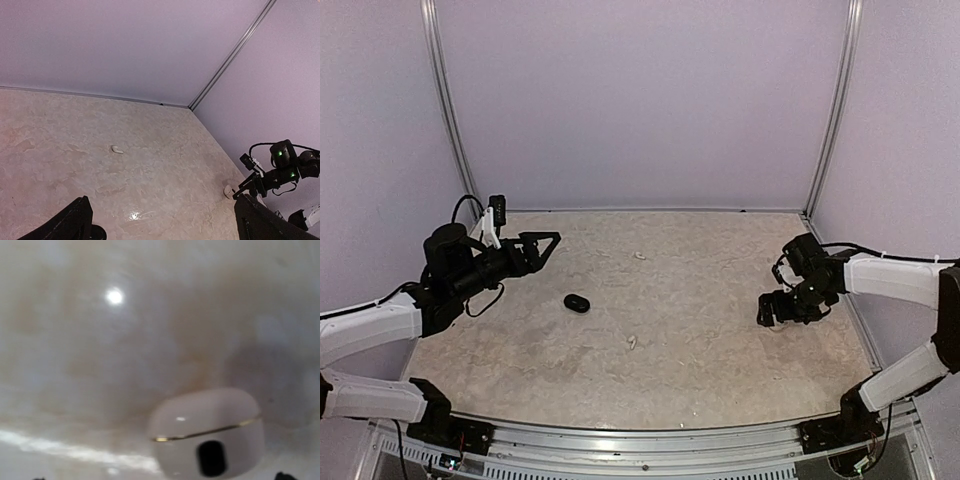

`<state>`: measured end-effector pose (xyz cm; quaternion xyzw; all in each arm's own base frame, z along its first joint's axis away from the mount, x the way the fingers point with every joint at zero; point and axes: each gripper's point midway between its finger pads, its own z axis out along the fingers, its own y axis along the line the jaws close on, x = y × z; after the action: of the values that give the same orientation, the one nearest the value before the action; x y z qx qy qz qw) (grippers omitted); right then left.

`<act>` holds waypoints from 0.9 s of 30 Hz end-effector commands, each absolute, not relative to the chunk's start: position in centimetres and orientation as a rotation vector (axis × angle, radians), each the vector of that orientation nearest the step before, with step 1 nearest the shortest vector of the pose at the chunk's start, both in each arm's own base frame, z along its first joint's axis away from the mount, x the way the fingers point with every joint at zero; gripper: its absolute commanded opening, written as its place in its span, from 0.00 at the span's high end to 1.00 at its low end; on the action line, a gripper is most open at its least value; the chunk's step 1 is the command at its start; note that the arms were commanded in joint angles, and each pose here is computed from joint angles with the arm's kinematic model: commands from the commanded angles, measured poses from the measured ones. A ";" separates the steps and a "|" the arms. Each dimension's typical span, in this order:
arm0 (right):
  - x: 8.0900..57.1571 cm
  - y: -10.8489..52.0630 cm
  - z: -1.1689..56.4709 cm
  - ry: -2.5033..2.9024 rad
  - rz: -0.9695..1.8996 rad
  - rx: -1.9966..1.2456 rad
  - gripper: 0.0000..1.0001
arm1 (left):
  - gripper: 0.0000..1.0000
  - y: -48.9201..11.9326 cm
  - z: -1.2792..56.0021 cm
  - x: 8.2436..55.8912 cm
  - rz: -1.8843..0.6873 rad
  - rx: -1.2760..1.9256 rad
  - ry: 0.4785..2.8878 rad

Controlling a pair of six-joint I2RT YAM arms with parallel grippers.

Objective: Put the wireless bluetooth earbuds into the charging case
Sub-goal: Move the charging case to the center of the board.

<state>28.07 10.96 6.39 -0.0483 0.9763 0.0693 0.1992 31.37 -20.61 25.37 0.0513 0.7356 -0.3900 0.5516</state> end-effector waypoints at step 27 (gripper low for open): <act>28.9 12.6 2.1 2.882 0.338 -0.260 0.25 | 0.01 -21.1 26.2 31.3 -0.946 0.174 1.700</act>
<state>29.35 11.85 2.54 -0.0731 0.9829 0.1104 0.1281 31.18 -21.04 25.55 0.0664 0.7305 -0.3987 0.5505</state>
